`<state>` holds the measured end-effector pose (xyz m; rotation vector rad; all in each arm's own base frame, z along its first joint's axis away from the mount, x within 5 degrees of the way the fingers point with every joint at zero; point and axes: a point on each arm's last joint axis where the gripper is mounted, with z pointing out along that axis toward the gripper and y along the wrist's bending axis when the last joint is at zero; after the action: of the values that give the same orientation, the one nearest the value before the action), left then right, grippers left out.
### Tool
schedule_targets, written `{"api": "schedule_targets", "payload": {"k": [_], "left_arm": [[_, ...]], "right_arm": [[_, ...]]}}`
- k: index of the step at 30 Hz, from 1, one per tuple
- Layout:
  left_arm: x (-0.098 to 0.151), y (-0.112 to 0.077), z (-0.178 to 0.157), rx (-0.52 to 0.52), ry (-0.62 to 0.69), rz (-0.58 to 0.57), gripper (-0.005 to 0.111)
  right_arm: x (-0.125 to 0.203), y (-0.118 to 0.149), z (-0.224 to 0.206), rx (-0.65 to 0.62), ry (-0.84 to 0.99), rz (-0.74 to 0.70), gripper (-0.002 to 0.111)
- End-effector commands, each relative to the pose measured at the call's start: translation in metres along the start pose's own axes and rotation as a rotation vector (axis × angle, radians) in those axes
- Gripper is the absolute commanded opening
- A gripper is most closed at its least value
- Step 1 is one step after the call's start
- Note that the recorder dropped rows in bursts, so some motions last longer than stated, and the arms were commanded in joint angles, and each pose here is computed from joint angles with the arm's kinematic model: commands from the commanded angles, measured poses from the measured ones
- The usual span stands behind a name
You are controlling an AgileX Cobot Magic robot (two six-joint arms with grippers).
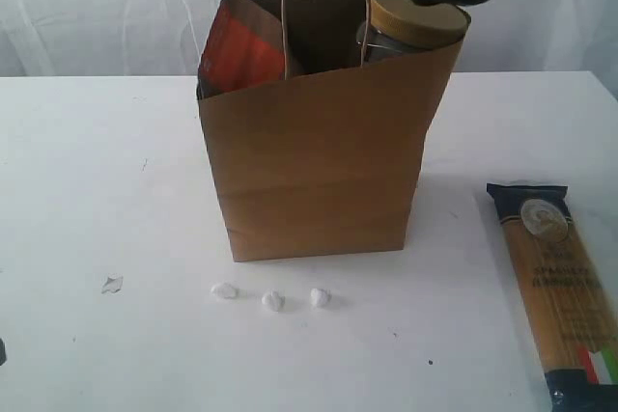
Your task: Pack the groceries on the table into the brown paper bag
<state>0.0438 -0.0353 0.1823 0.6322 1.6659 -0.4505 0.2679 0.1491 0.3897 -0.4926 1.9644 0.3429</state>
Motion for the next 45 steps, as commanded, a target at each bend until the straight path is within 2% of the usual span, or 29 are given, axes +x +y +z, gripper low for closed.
{"api": "schedule_targets", "payload": {"k": [1, 5, 14, 18, 26, 30, 34, 39, 43, 45], "left_arm": [[0.0, 0.0, 0.0, 0.003, -0.005, -0.01, 0.0], [0.0, 0.0, 0.0, 0.003, -0.005, -0.01, 0.0], [0.0, 0.0, 0.0, 0.003, -0.005, -0.01, 0.0], [0.0, 0.0, 0.0, 0.003, -0.005, -0.01, 0.0], [0.0, 0.0, 0.0, 0.003, -0.005, -0.01, 0.0], [0.0, 0.0, 0.0, 0.003, -0.005, -0.01, 0.0], [0.0, 0.0, 0.0, 0.003, -0.005, -0.01, 0.0], [0.0, 0.0, 0.0, 0.003, -0.005, -0.01, 0.0], [0.0, 0.0, 0.0, 0.003, -0.005, -0.01, 0.0], [0.0, 0.0, 0.0, 0.003, -0.005, -0.01, 0.0]], "right_arm": [[-0.008, -0.002, 0.006, 0.002, -0.03, 0.019, 0.005], [-0.009, 0.001, 0.013, -0.029, -0.02, 0.072, 0.005], [0.0, 0.004, 0.028, -0.068, 0.045, 0.055, 0.006], [0.002, 0.008, 0.029, -0.112, 0.062, 0.041, 0.013], [0.004, 0.011, 0.028, -0.143, 0.084, 0.03, 0.035], [0.004, 0.011, 0.027, -0.143, 0.086, 0.028, 0.038], [-0.003, 0.009, 0.017, -0.121, 0.038, -0.008, 0.038], [-0.014, 0.004, -0.01, -0.054, -0.026, -0.129, 0.038], [-0.022, -0.005, -0.038, 0.053, -0.065, -0.186, 0.038], [-0.019, -0.009, -0.055, 0.098, -0.02, -0.242, 0.038]]}}
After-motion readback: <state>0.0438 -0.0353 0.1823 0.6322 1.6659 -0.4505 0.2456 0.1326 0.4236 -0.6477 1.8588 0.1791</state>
